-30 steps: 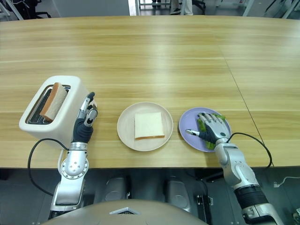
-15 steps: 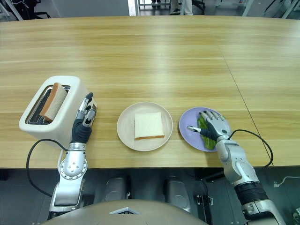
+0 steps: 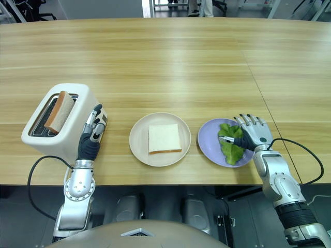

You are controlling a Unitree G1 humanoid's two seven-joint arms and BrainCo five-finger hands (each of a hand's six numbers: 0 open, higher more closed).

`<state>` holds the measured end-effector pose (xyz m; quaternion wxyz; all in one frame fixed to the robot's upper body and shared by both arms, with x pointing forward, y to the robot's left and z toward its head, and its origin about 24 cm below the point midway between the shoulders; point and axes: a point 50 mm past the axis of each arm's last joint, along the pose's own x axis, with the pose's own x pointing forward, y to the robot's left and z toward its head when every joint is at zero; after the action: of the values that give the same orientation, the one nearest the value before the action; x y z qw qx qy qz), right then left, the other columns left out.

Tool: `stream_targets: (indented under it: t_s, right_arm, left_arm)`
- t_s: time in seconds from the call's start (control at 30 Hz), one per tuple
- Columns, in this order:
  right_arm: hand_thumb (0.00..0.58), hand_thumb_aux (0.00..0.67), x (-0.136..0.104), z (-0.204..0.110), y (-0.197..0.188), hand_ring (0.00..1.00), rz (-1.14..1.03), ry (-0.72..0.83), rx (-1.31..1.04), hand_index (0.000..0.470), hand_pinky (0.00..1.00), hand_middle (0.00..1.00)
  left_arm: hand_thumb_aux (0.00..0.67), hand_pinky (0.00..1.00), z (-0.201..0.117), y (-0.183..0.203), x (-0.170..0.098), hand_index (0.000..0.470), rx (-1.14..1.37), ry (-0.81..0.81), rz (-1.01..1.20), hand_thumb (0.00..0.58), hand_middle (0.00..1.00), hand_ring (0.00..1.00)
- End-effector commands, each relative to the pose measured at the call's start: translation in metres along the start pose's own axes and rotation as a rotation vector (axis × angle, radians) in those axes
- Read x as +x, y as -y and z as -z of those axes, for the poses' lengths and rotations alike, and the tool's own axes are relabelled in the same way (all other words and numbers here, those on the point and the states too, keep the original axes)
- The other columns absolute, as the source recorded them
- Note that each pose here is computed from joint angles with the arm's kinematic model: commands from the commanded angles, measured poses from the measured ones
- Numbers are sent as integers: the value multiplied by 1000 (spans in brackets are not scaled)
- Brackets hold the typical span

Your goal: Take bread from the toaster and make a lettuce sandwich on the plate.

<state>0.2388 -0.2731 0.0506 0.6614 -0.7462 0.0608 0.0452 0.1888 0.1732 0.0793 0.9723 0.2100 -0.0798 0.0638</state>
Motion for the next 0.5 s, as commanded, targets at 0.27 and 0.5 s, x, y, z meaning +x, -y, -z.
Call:
stream_targets:
  t_s: [0.27, 0.5]
  right_arm:
    - [0, 0, -8, -13, -7, 0, -60, 31, -26, 0, 0, 0]
    - [0, 0, -12, -24, -15, 0, -94, 67, -16, 0, 0, 0]
  left_arm:
    - [0, 0, -1, -9, -6, 0, -4, -13, -25, 0, 0, 0]
    - [0, 0, -3, -12, -10, 0, -1, -14, -41, 0, 0, 0]
